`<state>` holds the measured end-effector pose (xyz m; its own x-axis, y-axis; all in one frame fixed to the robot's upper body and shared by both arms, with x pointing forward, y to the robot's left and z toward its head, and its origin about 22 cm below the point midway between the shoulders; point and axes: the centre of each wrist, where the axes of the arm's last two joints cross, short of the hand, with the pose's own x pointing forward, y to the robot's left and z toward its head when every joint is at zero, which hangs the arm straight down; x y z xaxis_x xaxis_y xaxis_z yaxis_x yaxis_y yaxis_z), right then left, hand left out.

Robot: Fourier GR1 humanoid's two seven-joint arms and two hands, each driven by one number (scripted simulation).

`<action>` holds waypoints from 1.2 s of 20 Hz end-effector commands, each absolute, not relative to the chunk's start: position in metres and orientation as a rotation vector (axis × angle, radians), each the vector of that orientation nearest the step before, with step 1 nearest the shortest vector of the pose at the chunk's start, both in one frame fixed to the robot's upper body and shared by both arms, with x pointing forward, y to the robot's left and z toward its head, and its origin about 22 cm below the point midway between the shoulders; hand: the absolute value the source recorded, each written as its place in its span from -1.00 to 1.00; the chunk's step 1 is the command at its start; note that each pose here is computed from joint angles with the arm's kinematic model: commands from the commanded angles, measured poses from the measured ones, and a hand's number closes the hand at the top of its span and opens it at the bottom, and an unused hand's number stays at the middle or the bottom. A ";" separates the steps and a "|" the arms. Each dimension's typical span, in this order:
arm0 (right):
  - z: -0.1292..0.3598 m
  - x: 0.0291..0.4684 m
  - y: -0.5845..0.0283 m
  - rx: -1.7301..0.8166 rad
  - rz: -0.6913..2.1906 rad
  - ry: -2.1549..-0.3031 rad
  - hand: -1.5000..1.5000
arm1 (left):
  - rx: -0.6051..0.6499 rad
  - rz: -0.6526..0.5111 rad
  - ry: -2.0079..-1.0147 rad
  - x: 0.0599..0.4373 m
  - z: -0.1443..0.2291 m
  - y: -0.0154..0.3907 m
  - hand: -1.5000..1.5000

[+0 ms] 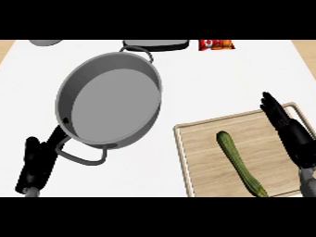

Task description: Pick the squash from the tray and place it in the pot

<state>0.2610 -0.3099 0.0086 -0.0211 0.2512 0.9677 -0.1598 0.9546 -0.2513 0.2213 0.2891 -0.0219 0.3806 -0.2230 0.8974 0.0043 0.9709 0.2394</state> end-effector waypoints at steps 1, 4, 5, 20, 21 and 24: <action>0.026 0.257 -0.336 -0.086 0.277 -1.531 1.00 | 0.268 -0.171 -1.231 0.235 -0.005 0.304 0.00; 0.015 0.240 -0.364 -0.173 0.200 -1.352 1.00 | 0.412 -0.150 -1.363 0.236 0.025 0.323 0.00; 0.013 0.222 -0.381 -0.206 0.176 -1.293 1.00 | 0.461 -0.139 -1.376 0.234 0.026 0.333 0.00; 0.070 0.146 -0.373 -0.631 0.643 -1.564 -1.00 | 0.456 -0.135 -1.376 0.221 0.020 0.332 0.00; 0.083 0.157 -0.367 -0.638 0.679 -1.533 -1.00 | 0.456 -0.132 -1.379 0.232 0.017 0.333 0.00; 0.108 0.168 -0.344 -0.627 0.744 -1.473 -1.00 | 0.445 -0.144 -1.380 0.222 0.014 0.332 0.00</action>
<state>0.1653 -0.3659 0.0788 -0.0707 0.7277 0.6822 0.0183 0.6848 -0.7285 0.2265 0.3337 0.0187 0.1970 -0.3490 0.9162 -0.1616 0.9102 0.3814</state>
